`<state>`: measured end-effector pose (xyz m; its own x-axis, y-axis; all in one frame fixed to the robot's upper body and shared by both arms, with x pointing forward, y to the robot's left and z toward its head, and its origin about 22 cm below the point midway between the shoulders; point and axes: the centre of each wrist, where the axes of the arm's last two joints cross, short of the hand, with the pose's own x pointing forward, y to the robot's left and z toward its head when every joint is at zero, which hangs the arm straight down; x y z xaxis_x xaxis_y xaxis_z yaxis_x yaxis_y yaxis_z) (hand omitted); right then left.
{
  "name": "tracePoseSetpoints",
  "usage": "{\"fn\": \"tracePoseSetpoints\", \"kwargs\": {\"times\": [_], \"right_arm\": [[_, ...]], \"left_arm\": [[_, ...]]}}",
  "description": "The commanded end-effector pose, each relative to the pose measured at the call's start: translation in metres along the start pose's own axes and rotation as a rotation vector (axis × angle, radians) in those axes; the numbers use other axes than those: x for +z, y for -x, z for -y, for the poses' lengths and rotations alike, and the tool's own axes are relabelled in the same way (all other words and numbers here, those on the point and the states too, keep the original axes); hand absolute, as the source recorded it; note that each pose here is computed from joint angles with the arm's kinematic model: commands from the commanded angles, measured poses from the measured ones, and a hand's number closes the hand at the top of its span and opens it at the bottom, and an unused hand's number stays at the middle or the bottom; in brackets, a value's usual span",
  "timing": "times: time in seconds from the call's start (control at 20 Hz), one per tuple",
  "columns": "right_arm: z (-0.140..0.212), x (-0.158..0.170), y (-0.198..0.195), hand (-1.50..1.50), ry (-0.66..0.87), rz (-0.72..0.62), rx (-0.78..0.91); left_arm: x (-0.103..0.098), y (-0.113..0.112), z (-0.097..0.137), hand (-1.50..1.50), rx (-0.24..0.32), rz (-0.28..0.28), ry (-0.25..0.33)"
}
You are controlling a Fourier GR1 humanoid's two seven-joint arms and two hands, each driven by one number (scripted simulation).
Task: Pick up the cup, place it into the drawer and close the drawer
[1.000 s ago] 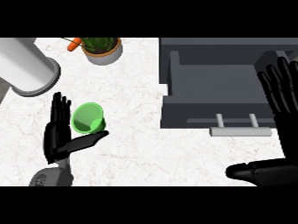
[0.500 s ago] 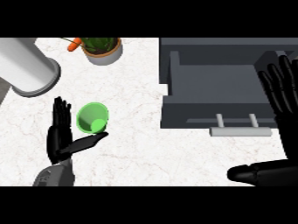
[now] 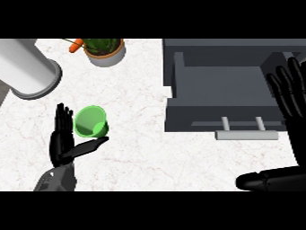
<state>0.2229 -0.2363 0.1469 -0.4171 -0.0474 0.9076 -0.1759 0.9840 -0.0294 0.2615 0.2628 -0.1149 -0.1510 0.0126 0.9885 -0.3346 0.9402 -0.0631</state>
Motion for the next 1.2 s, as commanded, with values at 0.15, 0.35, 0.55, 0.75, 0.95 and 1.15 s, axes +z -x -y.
{"fn": "tracePoseSetpoints", "kwargs": {"times": [0.15,0.35,0.55,0.75,0.95,1.15], "right_arm": [[0.006,0.01,0.0,-1.5,-0.011,0.01,0.004],[-0.001,0.004,0.016,-1.5,-0.013,0.015,0.0],[-0.002,-0.004,0.004,-1.5,-0.004,0.013,-0.013],[0.005,0.013,0.018,-1.5,0.013,0.012,-0.019],[-0.003,-0.004,0.012,-1.5,-0.019,0.026,-0.012],[-0.007,0.0,0.006,-1.5,-0.017,0.009,-0.002]], "left_arm": [[0.004,0.026,-0.019,-1.5,0.028,-0.012,0.014],[0.0,0.017,0.006,-1.5,0.016,0.011,0.048],[0.004,0.03,-0.007,-1.5,0.072,0.017,0.052],[0.0,0.031,0.008,-1.5,0.109,-0.014,0.041],[-0.004,0.036,0.007,-1.5,0.131,-0.001,0.046],[0.0,0.038,0.014,-1.5,0.215,0.0,0.089]]}}
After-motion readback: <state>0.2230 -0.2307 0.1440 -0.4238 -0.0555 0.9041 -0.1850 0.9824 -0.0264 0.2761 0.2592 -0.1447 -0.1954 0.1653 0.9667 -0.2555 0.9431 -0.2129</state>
